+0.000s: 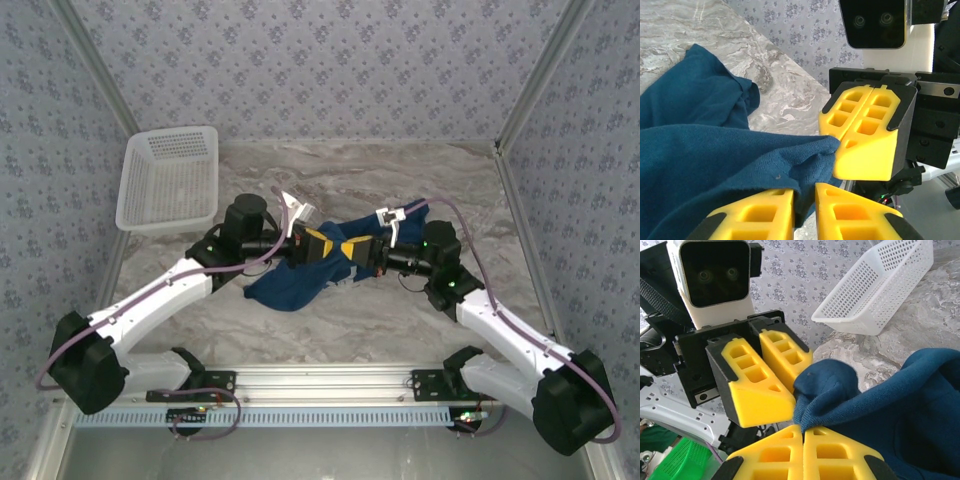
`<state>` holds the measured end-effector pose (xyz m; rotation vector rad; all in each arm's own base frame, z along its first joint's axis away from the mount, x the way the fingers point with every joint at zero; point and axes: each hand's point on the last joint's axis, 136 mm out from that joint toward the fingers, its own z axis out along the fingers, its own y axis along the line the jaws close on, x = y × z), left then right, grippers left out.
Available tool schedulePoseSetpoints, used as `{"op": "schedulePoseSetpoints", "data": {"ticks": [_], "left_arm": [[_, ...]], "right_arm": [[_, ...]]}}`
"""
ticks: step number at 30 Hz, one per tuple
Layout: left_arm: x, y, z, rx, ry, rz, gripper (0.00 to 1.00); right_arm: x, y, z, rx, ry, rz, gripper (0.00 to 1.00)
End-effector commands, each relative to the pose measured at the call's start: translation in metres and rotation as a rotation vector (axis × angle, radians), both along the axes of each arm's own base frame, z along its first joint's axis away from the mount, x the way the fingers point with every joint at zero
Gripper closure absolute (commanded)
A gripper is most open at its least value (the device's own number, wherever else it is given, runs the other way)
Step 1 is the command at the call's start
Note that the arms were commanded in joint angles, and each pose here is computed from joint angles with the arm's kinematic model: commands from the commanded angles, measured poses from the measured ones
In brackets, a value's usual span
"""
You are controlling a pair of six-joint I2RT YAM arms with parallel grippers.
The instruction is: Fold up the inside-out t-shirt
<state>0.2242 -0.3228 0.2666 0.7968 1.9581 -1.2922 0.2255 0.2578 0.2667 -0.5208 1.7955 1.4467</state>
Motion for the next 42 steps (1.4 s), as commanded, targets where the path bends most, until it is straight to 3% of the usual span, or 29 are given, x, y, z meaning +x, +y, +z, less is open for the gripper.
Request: {"op": "schedulePoseSetpoints", "data": {"ticks": [1, 4, 8, 12, 19, 29, 32, 37, 38, 39, 42], "left_arm": [[-0.004, -0.005, 0.031, -0.064, -0.064, -0.039, 0.92], [-0.008, -0.001, 0.044, -0.085, -0.079, -0.035, 0.97], [-0.012, 0.004, 0.054, -0.079, -0.035, -0.009, 1.0], [-0.015, 0.006, 0.054, -0.042, 0.027, 0.023, 1.0], [-0.025, 0.005, 0.053, 0.024, 0.1, 0.002, 1.0], [-0.031, 0.002, 0.05, 0.034, 0.122, -0.033, 1.0], [-0.031, 0.001, 0.049, 0.036, 0.123, -0.038, 1.0], [-0.026, 0.004, 0.05, 0.053, 0.091, -0.013, 1.0], [-0.023, 0.006, 0.051, 0.059, 0.072, 0.006, 1.0], [-0.02, 0.01, 0.052, 0.064, 0.046, 0.03, 0.96], [-0.01, 0.027, 0.054, 0.098, -0.086, 0.118, 0.66]], "right_arm": [[-0.001, -0.002, -0.004, -0.035, -0.027, -0.017, 1.0], [0.007, -0.011, -0.019, -0.12, -0.011, -0.094, 0.98], [0.023, -0.039, -0.036, -0.361, -0.052, -0.286, 0.79], [0.009, -0.036, -0.028, -0.487, -0.201, -0.258, 0.67], [-0.018, -0.006, -0.003, -0.432, -0.399, -0.066, 0.43], [-0.017, 0.024, 0.024, -0.342, -0.548, 0.059, 0.38], [-0.014, 0.03, 0.024, -0.337, -0.544, 0.079, 0.45], [-0.011, 0.024, 0.008, -0.382, -0.496, 0.078, 0.98], [-0.01, 0.021, 0.004, -0.388, -0.484, 0.072, 1.0], [-0.009, 0.017, 0.0, -0.392, -0.464, 0.059, 1.0], [-0.005, 0.01, -0.001, -0.357, -0.413, 0.019, 1.0]]}}
